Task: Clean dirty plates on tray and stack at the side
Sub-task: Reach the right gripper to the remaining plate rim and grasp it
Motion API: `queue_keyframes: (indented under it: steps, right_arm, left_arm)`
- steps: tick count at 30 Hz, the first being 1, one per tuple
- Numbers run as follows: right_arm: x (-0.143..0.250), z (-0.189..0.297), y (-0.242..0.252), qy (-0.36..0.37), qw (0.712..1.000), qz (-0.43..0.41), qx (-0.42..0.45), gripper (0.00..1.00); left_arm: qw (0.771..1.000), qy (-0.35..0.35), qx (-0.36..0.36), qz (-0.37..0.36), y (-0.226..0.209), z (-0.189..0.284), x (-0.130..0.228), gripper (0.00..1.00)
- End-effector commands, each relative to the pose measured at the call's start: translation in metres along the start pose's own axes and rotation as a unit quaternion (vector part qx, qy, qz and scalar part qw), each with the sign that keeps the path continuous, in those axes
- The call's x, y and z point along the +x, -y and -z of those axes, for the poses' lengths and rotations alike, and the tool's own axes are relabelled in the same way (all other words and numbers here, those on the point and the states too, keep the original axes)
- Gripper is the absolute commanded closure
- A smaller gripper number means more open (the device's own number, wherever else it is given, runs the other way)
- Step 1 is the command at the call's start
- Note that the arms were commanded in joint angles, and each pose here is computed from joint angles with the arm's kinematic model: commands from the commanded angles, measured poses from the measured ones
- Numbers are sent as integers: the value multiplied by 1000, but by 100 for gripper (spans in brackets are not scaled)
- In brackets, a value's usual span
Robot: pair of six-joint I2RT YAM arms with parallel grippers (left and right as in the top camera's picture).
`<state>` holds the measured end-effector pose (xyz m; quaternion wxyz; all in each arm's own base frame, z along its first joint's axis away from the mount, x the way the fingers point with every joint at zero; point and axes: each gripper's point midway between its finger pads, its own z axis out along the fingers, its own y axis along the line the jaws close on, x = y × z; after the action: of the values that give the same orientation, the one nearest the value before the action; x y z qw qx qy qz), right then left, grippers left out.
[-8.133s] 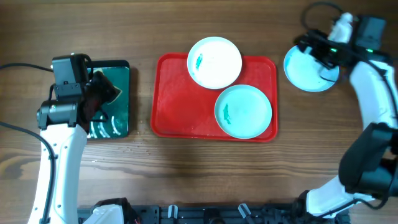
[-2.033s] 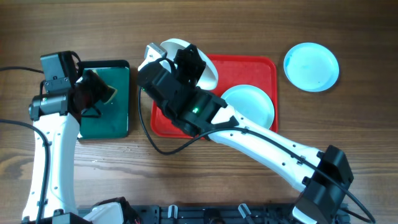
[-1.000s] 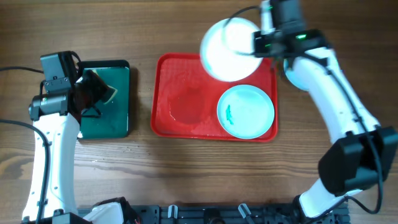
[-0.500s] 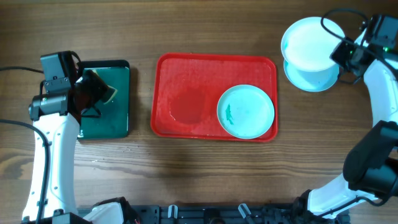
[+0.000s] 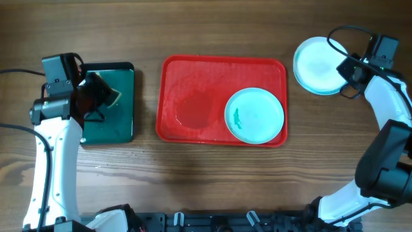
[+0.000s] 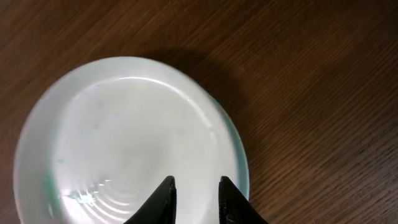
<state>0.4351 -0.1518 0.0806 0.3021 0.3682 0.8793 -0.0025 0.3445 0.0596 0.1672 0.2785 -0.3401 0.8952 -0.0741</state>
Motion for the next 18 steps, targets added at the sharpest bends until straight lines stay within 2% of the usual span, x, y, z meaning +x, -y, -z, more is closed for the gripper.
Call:
queue_keyframes:
  steps: [1,2,4,7,9,13,16,18]
  right_arm:
    - [6,2,-1,-14,1000,-3,-3,72]
    - [17,5,-18,-43,997,25,-54,63]
    - [36,15,-48,-85,984,66,-142,54]
    - [79,45,-94,-166,940,114,-276,46]
    - [110,60,-110,-212,916,143,-310,43]
    - [171,65,-106,-276,907,231,-220,41]
    - [193,62,-85,-264,905,322,-87,40]
    - [195,61,-80,-246,901,354,-39,37]
  left_arm:
    - [1000,6,9,6,3,5,-3,96]
    - [1000,6,9,6,3,5,-3,96]
    - [1000,6,9,6,3,5,-3,96]
    - [1000,6,10,6,3,5,-3,96]
    - [1000,6,10,6,3,5,-3,96]
    - [1000,6,9,6,3,5,-2,96]
    - [1000,6,10,6,3,5,-3,96]
    - [1000,5,9,6,3,4,-2,96]
